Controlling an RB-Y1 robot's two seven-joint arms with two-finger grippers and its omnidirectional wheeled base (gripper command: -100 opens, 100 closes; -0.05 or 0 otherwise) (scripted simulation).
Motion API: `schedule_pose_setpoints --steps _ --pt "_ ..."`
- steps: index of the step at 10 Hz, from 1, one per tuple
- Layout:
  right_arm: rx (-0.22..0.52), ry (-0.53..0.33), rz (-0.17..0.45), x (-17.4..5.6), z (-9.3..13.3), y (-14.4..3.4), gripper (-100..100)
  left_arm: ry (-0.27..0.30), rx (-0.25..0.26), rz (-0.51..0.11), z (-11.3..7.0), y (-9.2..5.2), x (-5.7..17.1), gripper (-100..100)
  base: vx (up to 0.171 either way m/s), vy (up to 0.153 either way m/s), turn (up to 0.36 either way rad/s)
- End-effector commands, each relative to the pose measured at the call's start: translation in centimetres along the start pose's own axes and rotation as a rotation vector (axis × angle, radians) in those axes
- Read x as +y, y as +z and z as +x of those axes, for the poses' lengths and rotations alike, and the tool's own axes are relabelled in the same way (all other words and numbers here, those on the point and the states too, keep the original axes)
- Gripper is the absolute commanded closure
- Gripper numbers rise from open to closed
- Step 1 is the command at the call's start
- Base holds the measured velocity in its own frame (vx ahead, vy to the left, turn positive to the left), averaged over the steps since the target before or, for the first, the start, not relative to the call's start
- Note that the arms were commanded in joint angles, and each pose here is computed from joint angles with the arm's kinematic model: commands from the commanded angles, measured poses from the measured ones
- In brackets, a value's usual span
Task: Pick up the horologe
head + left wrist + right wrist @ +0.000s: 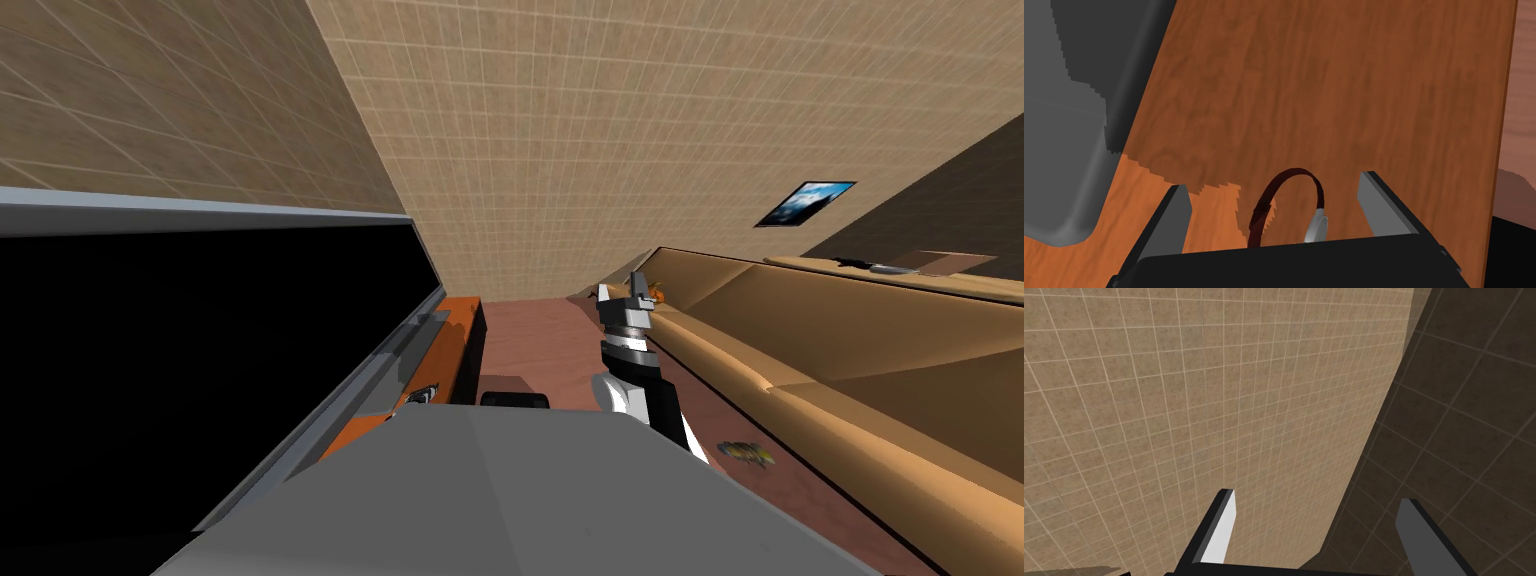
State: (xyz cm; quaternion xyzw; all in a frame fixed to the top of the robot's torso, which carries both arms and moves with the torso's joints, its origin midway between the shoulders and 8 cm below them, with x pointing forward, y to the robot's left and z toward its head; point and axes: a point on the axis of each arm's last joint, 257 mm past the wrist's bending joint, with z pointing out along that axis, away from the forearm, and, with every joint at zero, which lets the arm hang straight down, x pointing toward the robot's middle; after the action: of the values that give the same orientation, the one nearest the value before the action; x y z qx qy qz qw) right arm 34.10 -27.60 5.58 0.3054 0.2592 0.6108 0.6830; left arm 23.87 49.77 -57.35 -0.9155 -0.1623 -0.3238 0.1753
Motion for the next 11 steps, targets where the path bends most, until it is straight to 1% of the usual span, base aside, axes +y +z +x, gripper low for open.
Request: schedule_pose_setpoints --steps 1,2,6,7,8,11 --pt "0.0 0.0 0.0 0.0 0.0 0.0 0 0.0 0.0 0.0 0.0 0.0 0.0 -100 -0.025 0.028 -0.018" --pt "0.0 0.0 0.0 0.0 0.0 0.0 0 0.0 0.0 0.001 0.0 0.0 0.1 100 0.0 0.0 0.0" --pt "0.0 0.0 0.0 0.0 0.0 0.0 0 0.001 0.0 -0.001 0.0 0.0 0.1 100 0.0 0.0 -0.003" --pt "0.0 0.0 0.0 0.0 0.0 0.0 0 0.001 0.0 -0.001 0.1 0.0 0.2 0 0.0 0.0 0.0" --pt "0.0 0.0 0.0 0.0 0.0 0.0 0 0.006 0.004 -0.002 0.0 -0.2 -0.9 100 0.033 -0.042 0.107" --pt "0.0 0.0 0.0 0.0 0.0 0.0 0 0.016 0.009 -0.008 -0.1 -0.4 -2.0 100 0.046 -0.067 0.055"
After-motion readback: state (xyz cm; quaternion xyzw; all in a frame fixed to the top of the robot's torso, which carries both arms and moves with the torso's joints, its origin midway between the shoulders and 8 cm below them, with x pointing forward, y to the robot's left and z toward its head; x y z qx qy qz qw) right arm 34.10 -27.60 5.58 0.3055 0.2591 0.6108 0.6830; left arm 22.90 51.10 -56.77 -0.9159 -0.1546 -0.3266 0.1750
